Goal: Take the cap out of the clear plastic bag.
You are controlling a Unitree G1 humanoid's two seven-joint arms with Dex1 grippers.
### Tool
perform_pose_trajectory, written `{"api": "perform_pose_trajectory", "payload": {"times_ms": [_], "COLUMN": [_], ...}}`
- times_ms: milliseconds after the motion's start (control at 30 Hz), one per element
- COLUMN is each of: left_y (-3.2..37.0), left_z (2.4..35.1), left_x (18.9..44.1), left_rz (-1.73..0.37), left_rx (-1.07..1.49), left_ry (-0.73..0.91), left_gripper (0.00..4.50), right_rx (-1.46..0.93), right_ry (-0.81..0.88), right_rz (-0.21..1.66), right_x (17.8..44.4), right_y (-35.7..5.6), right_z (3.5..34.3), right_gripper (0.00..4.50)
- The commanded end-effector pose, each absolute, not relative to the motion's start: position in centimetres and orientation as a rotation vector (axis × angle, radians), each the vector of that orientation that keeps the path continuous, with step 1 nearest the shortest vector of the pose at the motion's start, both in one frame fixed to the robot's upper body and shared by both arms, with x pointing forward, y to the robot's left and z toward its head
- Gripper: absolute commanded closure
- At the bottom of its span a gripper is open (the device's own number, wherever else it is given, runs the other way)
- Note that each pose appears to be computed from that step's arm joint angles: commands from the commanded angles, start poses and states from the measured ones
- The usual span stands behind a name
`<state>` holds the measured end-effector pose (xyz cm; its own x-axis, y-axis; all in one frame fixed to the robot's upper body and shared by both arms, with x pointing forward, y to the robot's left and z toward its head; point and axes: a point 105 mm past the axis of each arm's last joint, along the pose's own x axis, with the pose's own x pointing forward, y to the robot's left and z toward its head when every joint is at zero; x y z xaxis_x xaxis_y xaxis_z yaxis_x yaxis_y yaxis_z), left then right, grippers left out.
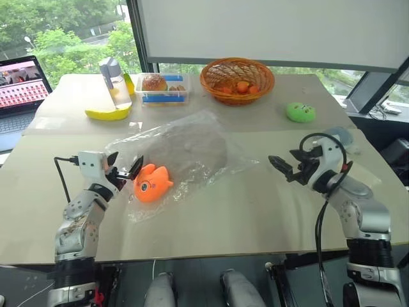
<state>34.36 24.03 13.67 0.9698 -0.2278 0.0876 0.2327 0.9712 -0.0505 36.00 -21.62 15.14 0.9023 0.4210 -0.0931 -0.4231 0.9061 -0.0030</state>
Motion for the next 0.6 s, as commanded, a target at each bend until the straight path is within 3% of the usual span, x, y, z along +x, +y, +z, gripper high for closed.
{"api": "perform_pose_trajectory", "payload": {"times_ms": [33, 267, 467, 600], "left_y": [24.6, 24.0, 21.2, 18.6], "left_z": [15.5, 21.3, 20.6, 17.5], "left_x": [33.7, 31.6, 30.0, 29.5], "left_rz": [-0.266, -0.582, -0.788, -0.885], "left_rx": [-0.051, -0.097, -0.029, 0.122], "left_ry": [-0.135, -0.182, -0.036, 0.13], "left_gripper": [0.0, 0.0, 0.0, 0.0], "right_rx": [-0.077, -0.204, -0.255, -0.278], "right_ry": [0.016, 0.02, 0.083, 0.146], "right_rz": [0.493, 0.863, 1.052, 1.219], "right_x": [35.8, 32.9, 30.9, 29.3], "right_y": [-21.1, -17.1, -15.3, -13.2], "right_z": [17.6, 22.0, 22.7, 22.6], "right_gripper": [0.02, 0.02, 0.02, 0.02]}}
